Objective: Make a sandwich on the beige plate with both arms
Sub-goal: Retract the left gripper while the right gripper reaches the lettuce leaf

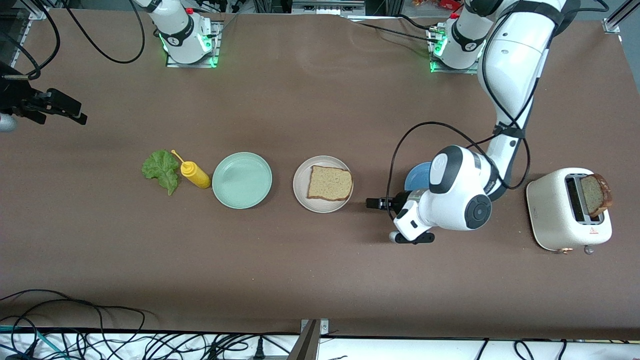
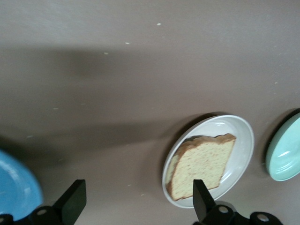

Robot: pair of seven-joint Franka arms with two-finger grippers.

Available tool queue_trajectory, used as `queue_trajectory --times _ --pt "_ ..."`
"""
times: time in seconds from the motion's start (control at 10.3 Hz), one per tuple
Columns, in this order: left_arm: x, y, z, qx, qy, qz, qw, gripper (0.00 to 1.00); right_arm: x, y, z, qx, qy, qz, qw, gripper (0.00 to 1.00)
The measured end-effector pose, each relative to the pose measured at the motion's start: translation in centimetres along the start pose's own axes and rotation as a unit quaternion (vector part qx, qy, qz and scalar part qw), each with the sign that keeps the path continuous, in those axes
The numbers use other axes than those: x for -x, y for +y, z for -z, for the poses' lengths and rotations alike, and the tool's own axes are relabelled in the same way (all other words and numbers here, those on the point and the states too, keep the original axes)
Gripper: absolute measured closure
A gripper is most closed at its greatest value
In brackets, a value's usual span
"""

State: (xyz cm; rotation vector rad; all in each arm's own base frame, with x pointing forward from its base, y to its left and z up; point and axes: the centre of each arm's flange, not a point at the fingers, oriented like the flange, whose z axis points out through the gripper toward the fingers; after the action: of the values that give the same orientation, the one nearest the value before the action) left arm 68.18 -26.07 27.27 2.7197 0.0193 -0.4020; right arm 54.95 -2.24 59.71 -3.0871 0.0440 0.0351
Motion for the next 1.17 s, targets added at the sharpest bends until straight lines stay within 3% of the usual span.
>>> queue_trajectory --times 0.29,0.58,0.78,0.97,1.17 --pt "0.3 -2.9 2.9 -0.045 -0.010 0.001 0.999 0.00 0.0 0.2 -0.3 0.004 -0.004 -0.001 1.000 0.00" --pt "1.0 -6.2 7.3 -0.088 -0.014 0.011 0.996 0.00 -0.6 3.5 -3.0 0.020 -0.031 -0.029 0.999 0.00" --pt "1.7 -8.0 10.3 -0.132 -0.009 0.014 0.991 0.00 -1.7 5.1 -7.0 0.030 -0.069 -0.029 0.997 0.00" --pt "2.4 -9.1 12.9 -0.164 0.003 0.016 0.986 0.00 -3.5 2.5 -13.0 0.045 -0.114 0.002 0.993 0.00" --pt "2.8 -10.2 15.3 -0.197 0.022 0.019 0.980 0.00 -4.7 2.0 -17.6 0.051 -0.108 0.011 0.993 0.00"
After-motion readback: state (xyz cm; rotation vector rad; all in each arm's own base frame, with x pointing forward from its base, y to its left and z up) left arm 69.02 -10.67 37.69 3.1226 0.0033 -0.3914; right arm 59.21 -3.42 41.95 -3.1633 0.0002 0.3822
